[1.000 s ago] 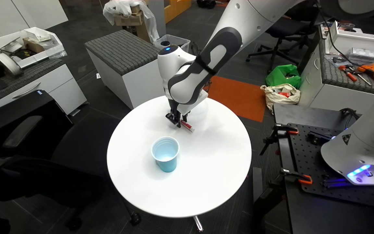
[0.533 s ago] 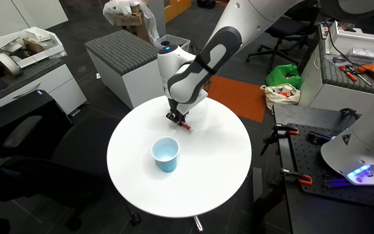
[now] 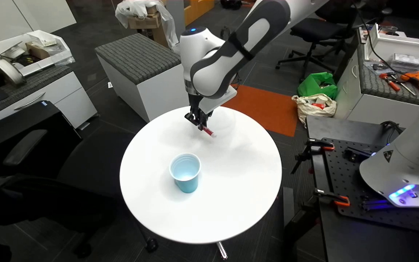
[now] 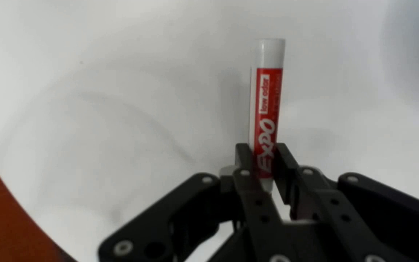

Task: Put the marker inside the cup

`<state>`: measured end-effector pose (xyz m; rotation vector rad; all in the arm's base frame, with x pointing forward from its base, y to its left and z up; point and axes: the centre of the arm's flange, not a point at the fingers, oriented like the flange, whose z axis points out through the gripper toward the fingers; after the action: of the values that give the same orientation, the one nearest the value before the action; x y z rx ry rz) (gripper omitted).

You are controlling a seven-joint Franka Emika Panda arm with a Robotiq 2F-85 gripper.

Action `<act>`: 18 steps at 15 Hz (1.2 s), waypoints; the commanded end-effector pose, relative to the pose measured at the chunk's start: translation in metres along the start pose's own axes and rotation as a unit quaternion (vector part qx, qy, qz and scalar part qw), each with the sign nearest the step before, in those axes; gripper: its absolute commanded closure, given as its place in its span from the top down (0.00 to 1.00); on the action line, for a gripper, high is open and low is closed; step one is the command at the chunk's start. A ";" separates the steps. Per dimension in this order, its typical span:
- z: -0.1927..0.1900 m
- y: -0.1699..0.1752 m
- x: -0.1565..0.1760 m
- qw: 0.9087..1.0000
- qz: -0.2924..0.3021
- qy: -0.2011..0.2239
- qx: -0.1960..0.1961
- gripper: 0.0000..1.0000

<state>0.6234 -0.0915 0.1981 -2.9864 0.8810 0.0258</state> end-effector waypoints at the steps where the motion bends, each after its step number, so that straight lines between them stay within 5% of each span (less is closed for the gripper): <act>1: -0.057 0.010 -0.040 1.000 0.013 0.006 0.009 0.05; 8: -0.124 -0.006 -0.084 0.999 0.003 0.052 0.014 0.05; 18: -0.160 -0.098 -0.136 0.992 -0.078 0.101 -0.008 0.05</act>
<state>0.5667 0.0311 0.3544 -3.0697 0.6891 -0.2738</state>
